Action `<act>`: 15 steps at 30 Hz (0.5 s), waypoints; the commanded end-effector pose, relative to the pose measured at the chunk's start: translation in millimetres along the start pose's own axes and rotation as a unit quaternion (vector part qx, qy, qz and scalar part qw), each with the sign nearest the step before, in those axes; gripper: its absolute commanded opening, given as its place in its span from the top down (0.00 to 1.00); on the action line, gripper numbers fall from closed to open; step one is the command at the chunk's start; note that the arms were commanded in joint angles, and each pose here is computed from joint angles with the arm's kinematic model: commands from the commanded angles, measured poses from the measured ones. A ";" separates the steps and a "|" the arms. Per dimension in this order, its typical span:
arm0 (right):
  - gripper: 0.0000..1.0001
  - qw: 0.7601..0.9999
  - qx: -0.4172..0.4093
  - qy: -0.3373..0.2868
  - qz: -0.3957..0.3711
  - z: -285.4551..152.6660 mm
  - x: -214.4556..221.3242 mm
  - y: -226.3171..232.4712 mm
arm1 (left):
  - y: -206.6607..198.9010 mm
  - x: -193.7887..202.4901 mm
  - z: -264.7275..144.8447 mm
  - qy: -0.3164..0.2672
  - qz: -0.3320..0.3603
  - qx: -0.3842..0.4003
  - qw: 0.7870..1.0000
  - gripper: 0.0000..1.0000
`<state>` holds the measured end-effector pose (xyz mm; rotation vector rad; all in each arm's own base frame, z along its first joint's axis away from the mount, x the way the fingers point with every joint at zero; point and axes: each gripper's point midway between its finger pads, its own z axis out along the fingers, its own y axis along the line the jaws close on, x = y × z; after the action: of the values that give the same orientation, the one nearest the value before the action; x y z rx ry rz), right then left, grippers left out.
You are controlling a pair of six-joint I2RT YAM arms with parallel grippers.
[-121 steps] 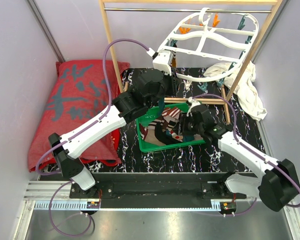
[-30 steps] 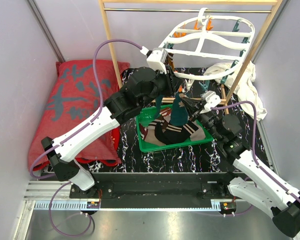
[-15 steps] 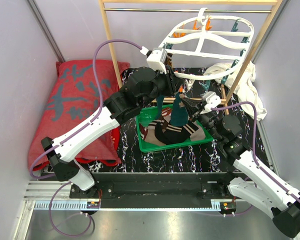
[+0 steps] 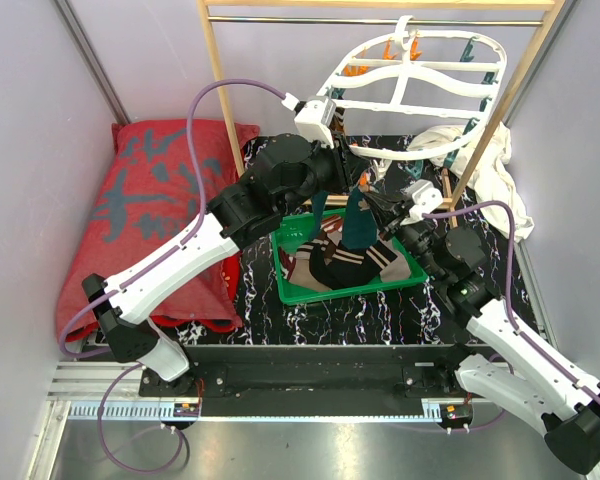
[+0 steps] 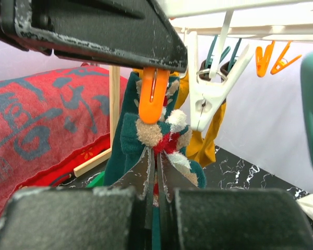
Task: Clip the socks to the hanger
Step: Clamp the sock onto the hanger.
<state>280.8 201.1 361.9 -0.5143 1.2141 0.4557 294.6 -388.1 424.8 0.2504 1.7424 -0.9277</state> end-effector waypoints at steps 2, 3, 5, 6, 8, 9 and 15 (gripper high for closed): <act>0.99 0.998 0.019 -0.067 -0.012 5.4 -49.7 -9.3 | -12.8 -21.4 -11.4 -0.023 -0.002 0.025 0.999 1.00; 0.99 0.997 0.019 -0.067 -0.013 5.4 -50.5 -9.4 | -11.9 -21.5 -10.7 -0.024 0.000 0.023 0.999 1.00; 0.99 0.997 0.019 -0.070 -0.012 5.5 -52.8 -9.5 | -11.3 -21.5 -11.2 -0.024 0.002 0.022 0.999 1.00; 0.99 0.997 0.019 -0.072 -0.013 5.0 -54.8 -9.6 | -10.3 -21.6 -10.9 -0.025 0.004 0.020 0.999 1.00; 0.99 0.997 0.020 -0.072 -0.011 4.6 -54.5 -10.2 | -9.9 -22.2 -11.5 -0.025 0.004 0.018 1.000 1.00; 0.99 0.997 0.019 -0.070 -0.010 4.9 -53.6 -9.6 | -9.9 -22.6 -11.0 -0.026 0.004 0.019 0.999 1.00; 0.99 0.998 0.014 -0.068 -0.003 8.0 -51.5 -7.5 | -18.5 -21.7 -11.9 -0.021 -0.010 0.040 0.999 1.00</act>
<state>281.1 200.7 370.2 -0.5114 1.1979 0.4512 294.6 -388.1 424.8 0.2530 1.7425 -0.9300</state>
